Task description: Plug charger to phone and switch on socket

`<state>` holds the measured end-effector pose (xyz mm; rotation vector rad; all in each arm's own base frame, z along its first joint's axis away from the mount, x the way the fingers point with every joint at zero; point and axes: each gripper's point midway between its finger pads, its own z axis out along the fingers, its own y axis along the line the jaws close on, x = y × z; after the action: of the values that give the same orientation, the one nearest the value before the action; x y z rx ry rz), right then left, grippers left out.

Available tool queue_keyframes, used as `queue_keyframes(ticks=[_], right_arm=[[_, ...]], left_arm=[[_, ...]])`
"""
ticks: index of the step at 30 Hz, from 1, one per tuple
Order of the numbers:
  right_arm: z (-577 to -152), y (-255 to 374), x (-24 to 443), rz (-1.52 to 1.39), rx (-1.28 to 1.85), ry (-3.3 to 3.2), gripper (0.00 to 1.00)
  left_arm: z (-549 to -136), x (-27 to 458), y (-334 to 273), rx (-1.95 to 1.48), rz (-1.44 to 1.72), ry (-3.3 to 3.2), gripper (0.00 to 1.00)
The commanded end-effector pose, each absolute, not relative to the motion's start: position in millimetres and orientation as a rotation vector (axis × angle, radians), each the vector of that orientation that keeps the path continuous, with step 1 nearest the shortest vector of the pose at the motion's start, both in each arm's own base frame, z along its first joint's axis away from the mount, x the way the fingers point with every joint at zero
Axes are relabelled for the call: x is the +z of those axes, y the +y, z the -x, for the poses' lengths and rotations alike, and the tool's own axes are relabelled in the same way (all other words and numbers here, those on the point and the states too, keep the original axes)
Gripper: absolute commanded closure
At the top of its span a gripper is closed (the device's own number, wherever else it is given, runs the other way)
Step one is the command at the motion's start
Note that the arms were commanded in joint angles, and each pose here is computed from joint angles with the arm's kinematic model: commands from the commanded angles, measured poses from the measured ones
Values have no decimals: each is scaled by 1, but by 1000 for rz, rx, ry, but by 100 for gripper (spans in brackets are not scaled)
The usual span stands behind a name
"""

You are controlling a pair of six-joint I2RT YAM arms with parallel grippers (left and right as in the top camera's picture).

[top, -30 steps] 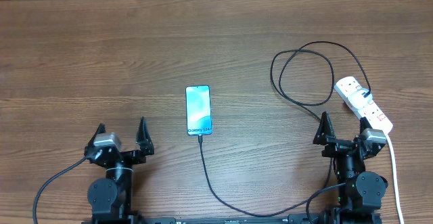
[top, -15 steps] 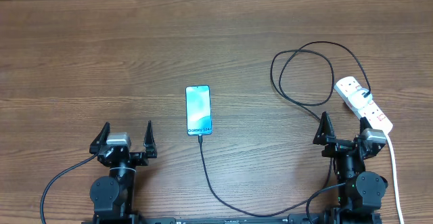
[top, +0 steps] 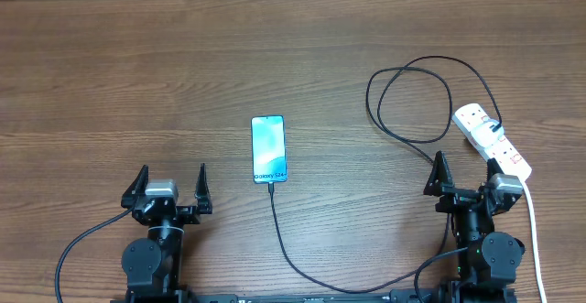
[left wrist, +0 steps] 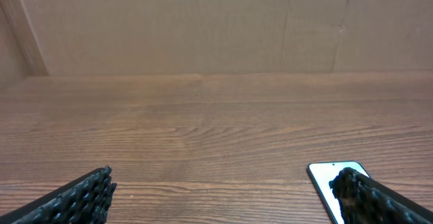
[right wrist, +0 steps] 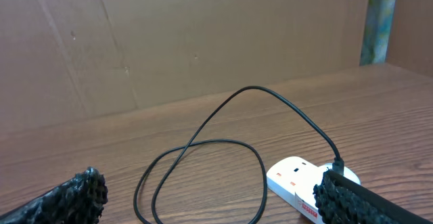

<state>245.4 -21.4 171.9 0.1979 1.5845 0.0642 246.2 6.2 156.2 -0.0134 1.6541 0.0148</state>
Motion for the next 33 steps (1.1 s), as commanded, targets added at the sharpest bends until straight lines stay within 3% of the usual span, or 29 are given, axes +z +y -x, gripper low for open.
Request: queue_keyframes(ticks=[1, 33], right_arm=[[-246, -20, 170, -178, 55, 1583, 0], [-245, -26, 170, -200, 25, 1579, 0]], left_arm=[[-246, 156, 5, 24, -7, 1647, 0], [-246, 156, 5, 24, -7, 1648, 0]])
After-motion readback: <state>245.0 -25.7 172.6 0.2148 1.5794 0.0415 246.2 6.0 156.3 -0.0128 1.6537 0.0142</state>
